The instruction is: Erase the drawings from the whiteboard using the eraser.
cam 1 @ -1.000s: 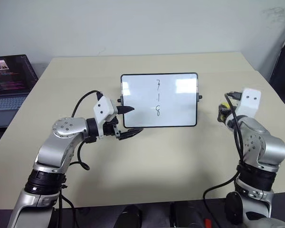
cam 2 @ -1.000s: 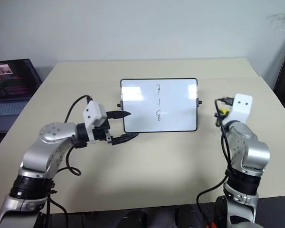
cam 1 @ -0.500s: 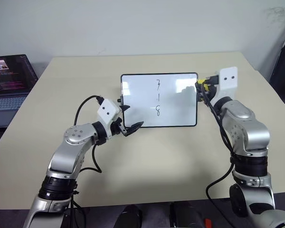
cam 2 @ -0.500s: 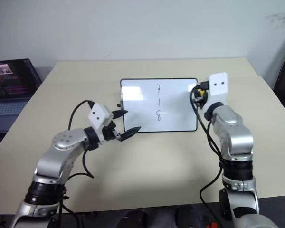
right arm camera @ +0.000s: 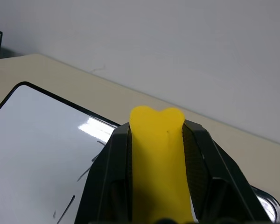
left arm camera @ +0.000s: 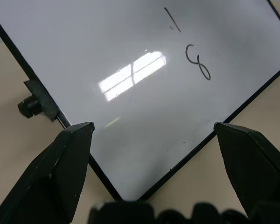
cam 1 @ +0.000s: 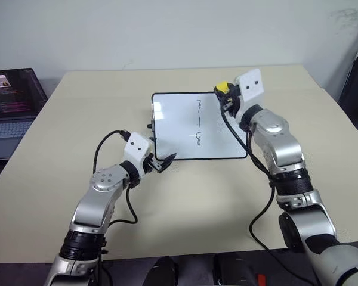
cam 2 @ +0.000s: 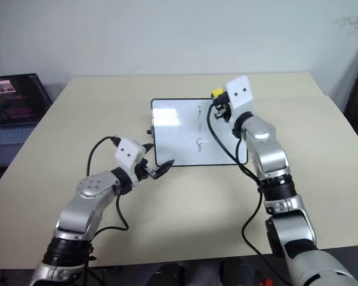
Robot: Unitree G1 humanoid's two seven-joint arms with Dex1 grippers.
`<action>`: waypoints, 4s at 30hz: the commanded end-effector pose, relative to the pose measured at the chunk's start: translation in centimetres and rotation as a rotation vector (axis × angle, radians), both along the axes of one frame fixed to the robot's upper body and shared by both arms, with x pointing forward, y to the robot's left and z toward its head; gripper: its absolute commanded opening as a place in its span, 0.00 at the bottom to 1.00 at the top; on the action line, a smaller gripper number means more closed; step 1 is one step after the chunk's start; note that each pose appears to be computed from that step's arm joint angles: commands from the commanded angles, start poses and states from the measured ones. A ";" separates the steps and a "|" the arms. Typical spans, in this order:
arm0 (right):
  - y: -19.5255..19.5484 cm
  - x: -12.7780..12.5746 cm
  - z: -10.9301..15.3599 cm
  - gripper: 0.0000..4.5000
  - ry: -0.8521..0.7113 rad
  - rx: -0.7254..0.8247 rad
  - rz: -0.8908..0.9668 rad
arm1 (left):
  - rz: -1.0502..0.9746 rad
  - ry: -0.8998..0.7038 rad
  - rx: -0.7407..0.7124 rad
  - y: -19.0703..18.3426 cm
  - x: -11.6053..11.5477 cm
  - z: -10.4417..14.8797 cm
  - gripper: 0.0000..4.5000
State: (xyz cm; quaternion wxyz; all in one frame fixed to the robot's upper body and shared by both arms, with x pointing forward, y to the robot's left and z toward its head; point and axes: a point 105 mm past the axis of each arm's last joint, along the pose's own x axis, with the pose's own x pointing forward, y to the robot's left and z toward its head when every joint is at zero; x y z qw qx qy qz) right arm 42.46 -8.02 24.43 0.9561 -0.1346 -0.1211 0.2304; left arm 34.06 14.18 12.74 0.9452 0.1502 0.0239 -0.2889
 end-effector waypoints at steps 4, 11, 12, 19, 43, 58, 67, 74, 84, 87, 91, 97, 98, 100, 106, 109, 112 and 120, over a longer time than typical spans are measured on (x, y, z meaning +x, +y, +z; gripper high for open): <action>1.6 0.7 2.4 0.25 -0.097 -0.044 0.048 | -0.013 -0.095 0.002 -1.0 0.6 2.1 1.00; 3.1 1.7 2.2 0.25 -0.095 -0.088 0.085 | -0.014 -0.133 0.013 -1.2 1.5 3.2 1.00; 3.3 1.7 2.2 0.25 -0.097 -0.093 0.091 | -0.011 -0.137 0.017 -1.0 1.5 3.3 1.00; 4.6 1.8 1.5 0.25 -0.091 -0.133 0.132 | 0.031 -0.165 0.029 0.0 1.7 4.2 1.00; 5.1 3.2 0.8 0.25 -0.051 -0.155 0.113 | -0.027 -0.253 -0.077 -2.0 -0.4 4.9 1.00; 4.0 3.9 -3.7 0.25 0.062 -0.354 0.076 | -0.023 -0.290 -0.030 -2.2 -0.2 4.6 1.00; 5.0 3.1 -5.6 0.25 0.088 -0.369 0.123 | 0.011 -0.291 -0.029 -1.6 -0.3 4.4 1.00; 5.9 1.7 -7.4 0.25 0.113 -0.388 0.180 | 0.022 -0.287 -0.029 -1.4 -0.3 4.1 1.00; 5.6 1.8 -4.8 0.25 0.048 -0.351 0.161 | 0.031 -0.283 -0.028 -1.2 -0.2 3.9 1.00; 5.9 2.0 -2.3 0.25 -0.020 -0.308 0.148 | 0.028 -0.284 -0.030 -1.4 -0.2 4.0 1.00; 6.1 2.1 0.1 0.25 -0.096 -0.266 0.124 | 0.021 -0.286 -0.031 -1.7 -0.1 4.2 1.00; 6.2 2.9 0.2 0.25 -0.099 -0.287 0.086 | 0.012 -0.293 -0.031 -2.0 0.1 4.7 1.00; 6.0 3.1 -0.2 0.25 -0.081 -0.299 0.075 | 0.011 -0.293 -0.031 -2.0 0.1 4.7 1.00; 5.9 3.4 -0.9 0.25 -0.056 -0.325 0.067 | 0.013 -0.294 -0.029 -1.9 0.1 4.7 1.00; 5.7 3.9 -3.5 0.25 0.018 -0.412 0.045 | 0.024 -0.286 -0.025 -1.5 -0.2 4.4 1.00; 6.0 3.8 -4.2 0.25 0.036 -0.415 0.057 | 0.031 -0.282 -0.022 -1.2 -0.3 4.2 1.00; 6.4 3.6 -4.5 0.25 0.040 -0.413 0.071 | 0.039 -0.280 -0.020 -1.0 -0.4 4.0 1.00; 7.8 3.1 -4.5 0.25 0.033 -0.414 0.113 | 0.044 -0.274 -0.025 -1.0 -0.4 3.6 1.00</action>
